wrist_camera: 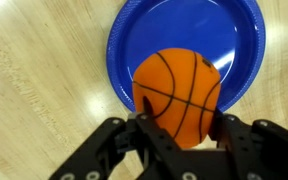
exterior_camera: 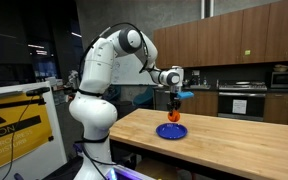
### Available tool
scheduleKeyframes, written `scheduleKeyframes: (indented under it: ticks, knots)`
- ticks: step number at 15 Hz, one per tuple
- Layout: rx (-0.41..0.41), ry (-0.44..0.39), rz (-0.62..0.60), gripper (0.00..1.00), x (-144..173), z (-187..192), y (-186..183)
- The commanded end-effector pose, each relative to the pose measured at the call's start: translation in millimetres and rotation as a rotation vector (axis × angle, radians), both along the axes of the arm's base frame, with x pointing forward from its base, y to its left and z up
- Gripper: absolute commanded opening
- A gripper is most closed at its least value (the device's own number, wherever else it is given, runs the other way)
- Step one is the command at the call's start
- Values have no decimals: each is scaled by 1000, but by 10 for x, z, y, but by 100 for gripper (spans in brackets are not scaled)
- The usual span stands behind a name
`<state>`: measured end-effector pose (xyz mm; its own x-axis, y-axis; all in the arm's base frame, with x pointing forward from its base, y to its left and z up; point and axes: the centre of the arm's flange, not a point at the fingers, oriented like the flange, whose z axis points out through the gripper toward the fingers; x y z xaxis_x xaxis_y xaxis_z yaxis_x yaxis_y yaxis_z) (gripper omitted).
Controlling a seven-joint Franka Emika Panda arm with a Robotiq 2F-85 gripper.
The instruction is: Put the ball on the plate
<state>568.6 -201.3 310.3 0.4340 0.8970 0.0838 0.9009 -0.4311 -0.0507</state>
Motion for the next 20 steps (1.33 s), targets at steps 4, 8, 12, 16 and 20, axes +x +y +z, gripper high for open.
scheduleKeyframes:
  ticks: [4, 8, 12, 16, 20]
  knots:
    - [-20, -26, 52, 80, 104, -50, 137]
    - [-7, -14, 34, 79, 91, -95, 150]
    - [-8, -15, 35, 80, 92, -94, 149]
    - [-8, -15, 36, 80, 92, -94, 149]
    - [-8, -16, 36, 80, 92, -94, 149]
